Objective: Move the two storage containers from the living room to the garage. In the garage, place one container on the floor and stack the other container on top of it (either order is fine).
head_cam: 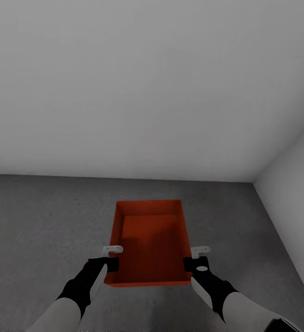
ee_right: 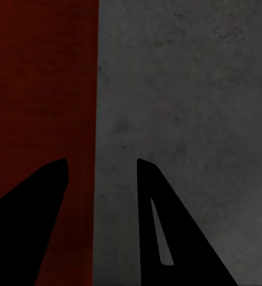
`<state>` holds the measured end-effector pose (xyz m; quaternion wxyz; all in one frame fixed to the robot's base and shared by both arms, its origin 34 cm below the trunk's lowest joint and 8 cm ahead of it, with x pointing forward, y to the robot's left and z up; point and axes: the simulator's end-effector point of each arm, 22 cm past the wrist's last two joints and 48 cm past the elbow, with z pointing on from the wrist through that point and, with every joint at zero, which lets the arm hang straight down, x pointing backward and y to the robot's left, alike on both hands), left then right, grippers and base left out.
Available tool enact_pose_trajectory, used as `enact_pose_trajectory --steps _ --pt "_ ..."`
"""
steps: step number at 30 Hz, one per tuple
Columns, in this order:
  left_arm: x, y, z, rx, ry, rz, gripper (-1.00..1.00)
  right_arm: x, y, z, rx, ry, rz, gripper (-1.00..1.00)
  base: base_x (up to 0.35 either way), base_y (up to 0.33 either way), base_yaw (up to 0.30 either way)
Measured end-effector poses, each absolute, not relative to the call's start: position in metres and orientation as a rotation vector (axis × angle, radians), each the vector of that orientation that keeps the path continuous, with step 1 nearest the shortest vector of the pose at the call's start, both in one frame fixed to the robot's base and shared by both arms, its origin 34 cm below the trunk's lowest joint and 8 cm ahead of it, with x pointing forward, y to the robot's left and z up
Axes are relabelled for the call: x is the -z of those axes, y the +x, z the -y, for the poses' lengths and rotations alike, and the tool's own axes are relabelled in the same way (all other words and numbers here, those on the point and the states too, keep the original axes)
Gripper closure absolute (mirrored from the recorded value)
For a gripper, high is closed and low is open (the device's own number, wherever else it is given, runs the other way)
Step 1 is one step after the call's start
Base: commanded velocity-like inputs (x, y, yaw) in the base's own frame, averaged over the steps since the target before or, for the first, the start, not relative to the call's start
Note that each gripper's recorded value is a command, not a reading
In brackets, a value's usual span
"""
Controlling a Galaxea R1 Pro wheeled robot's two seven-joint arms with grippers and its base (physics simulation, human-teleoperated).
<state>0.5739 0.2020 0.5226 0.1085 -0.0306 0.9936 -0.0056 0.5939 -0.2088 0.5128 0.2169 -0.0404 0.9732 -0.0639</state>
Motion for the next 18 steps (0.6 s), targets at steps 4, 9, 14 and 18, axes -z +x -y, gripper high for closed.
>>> enact_pose_trajectory --steps 4,9,14,18 --pt "-0.5199 0.5716 -0.2019 0.016 -0.090 -2.929 1.00 -0.5099 0.5915 0.2088 0.177 -0.113 -2.702 1.00 0.000 0.000 0.000" --pt "-0.5165 0.5687 -0.2019 0.016 -0.090 -2.937 1.00 -0.5064 0.5885 0.2089 0.177 -0.114 -2.710 1.00 0.000 0.000 0.000" --pt "-0.5136 0.5661 -0.2014 0.014 -0.092 -2.944 1.00 -0.5031 0.5858 0.2094 0.178 -0.115 -2.717 1.00 0.000 0.000 0.000" --pt "-0.5131 0.5658 -0.2012 0.014 -0.092 -2.945 1.00 -0.5026 0.5854 0.2096 0.178 -0.115 -2.718 1.00 0.000 0.000 0.000"
